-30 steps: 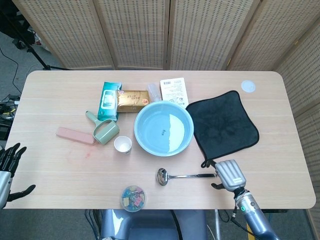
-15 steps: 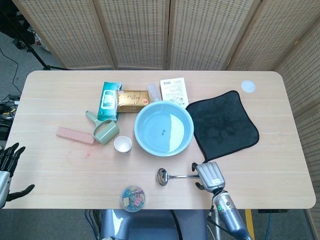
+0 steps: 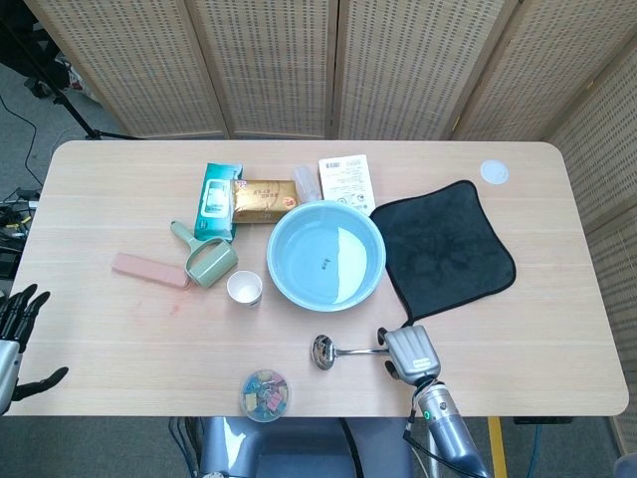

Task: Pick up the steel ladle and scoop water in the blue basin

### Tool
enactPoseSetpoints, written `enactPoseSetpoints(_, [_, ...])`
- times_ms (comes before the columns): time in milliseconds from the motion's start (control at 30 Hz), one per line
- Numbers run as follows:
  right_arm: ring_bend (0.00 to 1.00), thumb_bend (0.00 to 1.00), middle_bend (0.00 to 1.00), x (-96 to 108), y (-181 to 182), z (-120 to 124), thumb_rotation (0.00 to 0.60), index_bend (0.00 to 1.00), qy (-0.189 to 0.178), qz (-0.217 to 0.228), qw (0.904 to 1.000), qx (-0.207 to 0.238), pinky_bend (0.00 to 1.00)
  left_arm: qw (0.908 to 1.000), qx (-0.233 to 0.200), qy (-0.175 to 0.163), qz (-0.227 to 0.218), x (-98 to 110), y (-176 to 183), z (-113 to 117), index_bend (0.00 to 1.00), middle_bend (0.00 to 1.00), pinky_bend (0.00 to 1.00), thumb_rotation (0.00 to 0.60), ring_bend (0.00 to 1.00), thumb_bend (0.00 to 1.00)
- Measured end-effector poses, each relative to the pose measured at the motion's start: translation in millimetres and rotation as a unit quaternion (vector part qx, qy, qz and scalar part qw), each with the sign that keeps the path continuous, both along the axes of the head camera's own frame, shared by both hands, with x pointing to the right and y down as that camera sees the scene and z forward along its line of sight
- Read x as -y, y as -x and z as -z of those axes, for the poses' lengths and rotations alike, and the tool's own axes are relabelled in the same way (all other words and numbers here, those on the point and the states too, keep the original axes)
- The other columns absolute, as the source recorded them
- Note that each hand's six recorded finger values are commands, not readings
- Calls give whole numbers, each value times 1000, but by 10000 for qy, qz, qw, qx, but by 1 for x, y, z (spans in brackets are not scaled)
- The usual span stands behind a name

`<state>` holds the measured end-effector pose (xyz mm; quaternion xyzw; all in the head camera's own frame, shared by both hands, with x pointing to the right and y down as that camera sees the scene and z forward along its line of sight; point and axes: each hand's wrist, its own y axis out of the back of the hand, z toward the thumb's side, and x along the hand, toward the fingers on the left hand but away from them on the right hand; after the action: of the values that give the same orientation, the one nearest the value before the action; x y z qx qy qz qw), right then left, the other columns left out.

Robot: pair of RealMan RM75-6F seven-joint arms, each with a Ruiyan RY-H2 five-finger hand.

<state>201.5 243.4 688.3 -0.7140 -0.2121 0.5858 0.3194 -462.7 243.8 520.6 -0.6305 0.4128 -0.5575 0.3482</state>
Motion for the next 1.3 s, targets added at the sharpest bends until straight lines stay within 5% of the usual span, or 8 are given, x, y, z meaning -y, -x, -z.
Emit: enactPoseSetpoints(1300, [876, 362, 951, -3, -28, -32, 600, 438, 78, -8, 9982, -591, 1000, 10000, -14, -22, 46, 1, 0, 0, 0, 0, 0, 600, 0, 0])
